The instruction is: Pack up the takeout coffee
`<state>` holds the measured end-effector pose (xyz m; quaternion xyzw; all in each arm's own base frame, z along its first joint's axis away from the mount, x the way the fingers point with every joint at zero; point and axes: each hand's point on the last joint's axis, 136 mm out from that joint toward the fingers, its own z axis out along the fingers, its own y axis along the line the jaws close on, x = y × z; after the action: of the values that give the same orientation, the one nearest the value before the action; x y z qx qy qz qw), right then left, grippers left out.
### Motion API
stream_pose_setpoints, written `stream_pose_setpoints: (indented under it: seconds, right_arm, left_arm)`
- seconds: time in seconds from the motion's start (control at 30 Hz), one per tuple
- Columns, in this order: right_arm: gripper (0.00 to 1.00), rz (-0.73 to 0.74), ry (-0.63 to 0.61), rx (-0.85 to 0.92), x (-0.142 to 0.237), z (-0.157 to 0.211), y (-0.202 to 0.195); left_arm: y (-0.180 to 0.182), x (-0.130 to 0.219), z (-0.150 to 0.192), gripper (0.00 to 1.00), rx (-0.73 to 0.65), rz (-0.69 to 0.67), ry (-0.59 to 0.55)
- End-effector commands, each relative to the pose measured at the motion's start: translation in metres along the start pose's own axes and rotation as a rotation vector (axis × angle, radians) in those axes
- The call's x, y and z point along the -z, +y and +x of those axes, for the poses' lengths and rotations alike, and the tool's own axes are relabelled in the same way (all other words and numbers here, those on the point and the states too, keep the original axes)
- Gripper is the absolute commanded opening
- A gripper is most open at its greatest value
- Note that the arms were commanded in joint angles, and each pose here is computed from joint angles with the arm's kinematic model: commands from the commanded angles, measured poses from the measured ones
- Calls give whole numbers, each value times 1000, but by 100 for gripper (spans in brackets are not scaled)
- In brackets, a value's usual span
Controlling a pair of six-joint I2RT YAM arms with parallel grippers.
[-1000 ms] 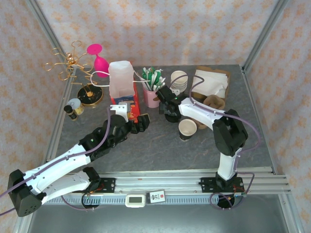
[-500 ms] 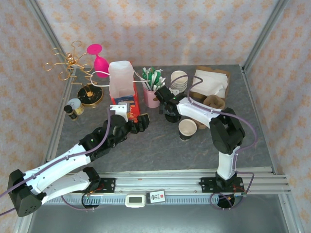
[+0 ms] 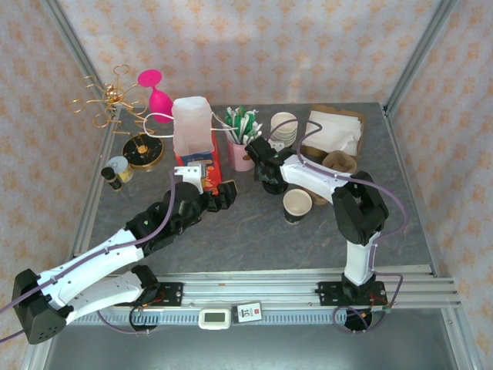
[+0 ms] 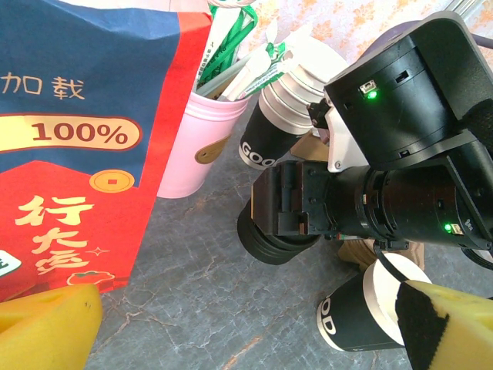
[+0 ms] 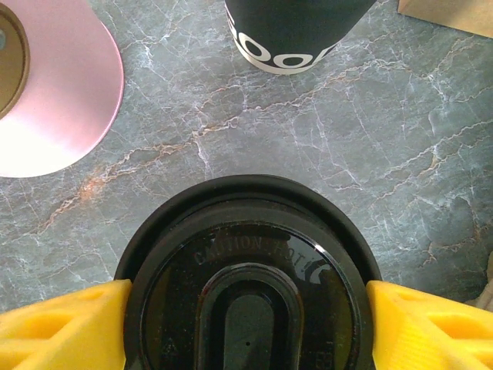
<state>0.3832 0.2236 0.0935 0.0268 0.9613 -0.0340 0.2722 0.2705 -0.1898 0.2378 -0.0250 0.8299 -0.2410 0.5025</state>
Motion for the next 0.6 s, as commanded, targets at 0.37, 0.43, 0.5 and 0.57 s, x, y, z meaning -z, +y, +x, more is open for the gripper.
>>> stream_pose_setpoints:
  seconds: [0.37, 0.43, 0.5, 0.57]
  right_arm:
    - [72, -18, -88, -42, 29, -27, -2]
    - [72, -28, -96, -47, 34, -29, -2]
    - [72, -39, -103, -54, 39, -32, -3]
    - [72, -47, -111, -61, 44, -35, -4]
  left_arm:
    - [-4, 3, -3, 99, 3, 9, 2]
    - [-6, 3, -3, 99, 5, 16, 4]
    - [-7, 3, -3, 99, 4, 20, 8]
    - [-7, 3, -2, 99, 1, 21, 13]
